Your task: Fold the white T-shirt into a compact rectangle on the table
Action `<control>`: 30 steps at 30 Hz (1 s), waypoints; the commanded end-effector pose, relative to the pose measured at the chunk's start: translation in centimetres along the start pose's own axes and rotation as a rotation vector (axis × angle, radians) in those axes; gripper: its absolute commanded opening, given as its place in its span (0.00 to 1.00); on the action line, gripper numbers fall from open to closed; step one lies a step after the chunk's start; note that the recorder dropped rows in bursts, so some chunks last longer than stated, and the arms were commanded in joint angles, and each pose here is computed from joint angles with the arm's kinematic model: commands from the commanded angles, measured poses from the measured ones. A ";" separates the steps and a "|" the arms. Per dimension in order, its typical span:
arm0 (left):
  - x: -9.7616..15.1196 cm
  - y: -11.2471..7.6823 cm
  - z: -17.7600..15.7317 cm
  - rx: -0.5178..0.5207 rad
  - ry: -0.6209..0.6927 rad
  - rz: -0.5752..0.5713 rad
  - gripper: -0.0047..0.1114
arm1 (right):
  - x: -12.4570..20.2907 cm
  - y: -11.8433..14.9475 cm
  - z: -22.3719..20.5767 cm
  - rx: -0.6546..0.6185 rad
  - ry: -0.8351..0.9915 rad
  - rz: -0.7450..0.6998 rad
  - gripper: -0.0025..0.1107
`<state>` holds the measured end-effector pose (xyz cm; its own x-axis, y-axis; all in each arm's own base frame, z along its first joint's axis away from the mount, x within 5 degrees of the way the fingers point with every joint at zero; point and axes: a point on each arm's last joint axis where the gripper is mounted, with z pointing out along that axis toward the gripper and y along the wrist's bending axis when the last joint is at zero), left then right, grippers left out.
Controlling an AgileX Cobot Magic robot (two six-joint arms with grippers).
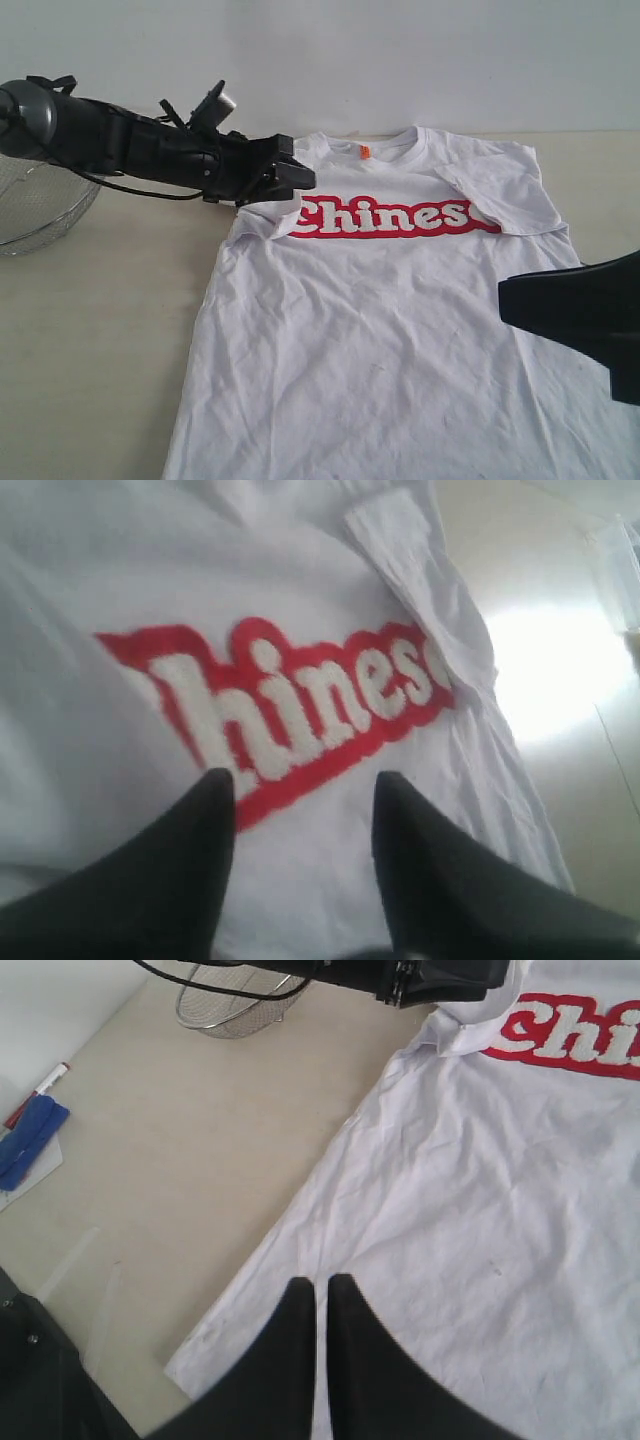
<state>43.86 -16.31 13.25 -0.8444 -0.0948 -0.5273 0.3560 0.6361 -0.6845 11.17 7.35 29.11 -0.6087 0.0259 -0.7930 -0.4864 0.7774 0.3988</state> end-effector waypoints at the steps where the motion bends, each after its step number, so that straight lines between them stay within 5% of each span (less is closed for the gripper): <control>1: -2.4 2.9 -2.6 -0.131 -0.123 -0.118 0.36 | 0.1 0.0 -0.1 -0.003 0.000 -0.011 0.02; 5: -4.2 3.7 -3.9 -0.194 -0.153 -0.105 0.51 | 0.1 0.0 -0.1 -0.001 -0.002 -0.015 0.02; 13: -3.9 5.2 -5.2 -0.472 0.061 -0.102 0.50 | 0.0 0.0 -0.1 0.003 -0.011 -0.029 0.02; 30: -4.1 7.1 -2.4 -0.499 -0.032 -0.124 0.50 | 0.0 0.0 -0.1 0.001 -0.010 -0.028 0.02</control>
<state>48.47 -9.48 11.19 -0.8755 -0.1899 -0.4444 0.0157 0.9079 -0.4189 11.17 7.35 29.12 -0.5998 0.0128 -0.8000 -0.4975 0.7771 0.3855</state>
